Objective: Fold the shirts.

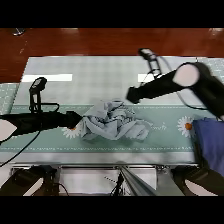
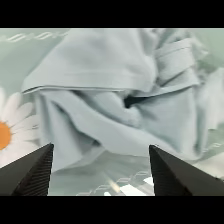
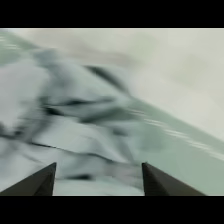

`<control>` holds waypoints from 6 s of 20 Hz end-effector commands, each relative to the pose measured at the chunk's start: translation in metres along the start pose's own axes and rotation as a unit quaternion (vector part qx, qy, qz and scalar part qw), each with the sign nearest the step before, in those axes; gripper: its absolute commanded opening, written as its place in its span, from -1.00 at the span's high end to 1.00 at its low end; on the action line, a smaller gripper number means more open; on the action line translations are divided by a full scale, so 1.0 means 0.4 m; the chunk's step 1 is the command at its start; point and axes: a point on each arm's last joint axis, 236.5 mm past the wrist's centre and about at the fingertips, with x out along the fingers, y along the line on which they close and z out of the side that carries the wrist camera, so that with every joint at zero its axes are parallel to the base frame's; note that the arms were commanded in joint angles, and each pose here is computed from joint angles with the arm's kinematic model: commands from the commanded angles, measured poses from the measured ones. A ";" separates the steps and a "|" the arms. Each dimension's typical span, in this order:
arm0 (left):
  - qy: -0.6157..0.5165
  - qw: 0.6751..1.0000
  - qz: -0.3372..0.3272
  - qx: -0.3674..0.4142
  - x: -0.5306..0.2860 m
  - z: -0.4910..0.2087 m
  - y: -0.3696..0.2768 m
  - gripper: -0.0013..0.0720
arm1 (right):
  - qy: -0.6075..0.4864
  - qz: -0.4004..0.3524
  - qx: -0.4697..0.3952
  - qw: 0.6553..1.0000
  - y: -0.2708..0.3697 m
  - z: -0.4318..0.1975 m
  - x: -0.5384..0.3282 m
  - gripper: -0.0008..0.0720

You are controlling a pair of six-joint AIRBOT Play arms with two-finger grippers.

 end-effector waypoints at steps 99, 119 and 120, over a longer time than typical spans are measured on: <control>0.034 0.996 -0.062 0.052 0.305 0.549 -0.081 -0.97 | -0.134 -0.046 0.308 0.941 -0.558 0.286 0.035 -0.61; 0.066 0.927 -0.084 -0.361 0.213 -0.093 0.285 -0.96 | -0.074 0.035 0.430 0.899 -0.490 -0.364 0.027 -0.71; 0.060 0.924 -0.087 -0.367 0.216 -0.089 0.284 -0.96 | -0.072 0.037 0.430 0.899 -0.488 -0.365 0.028 -0.71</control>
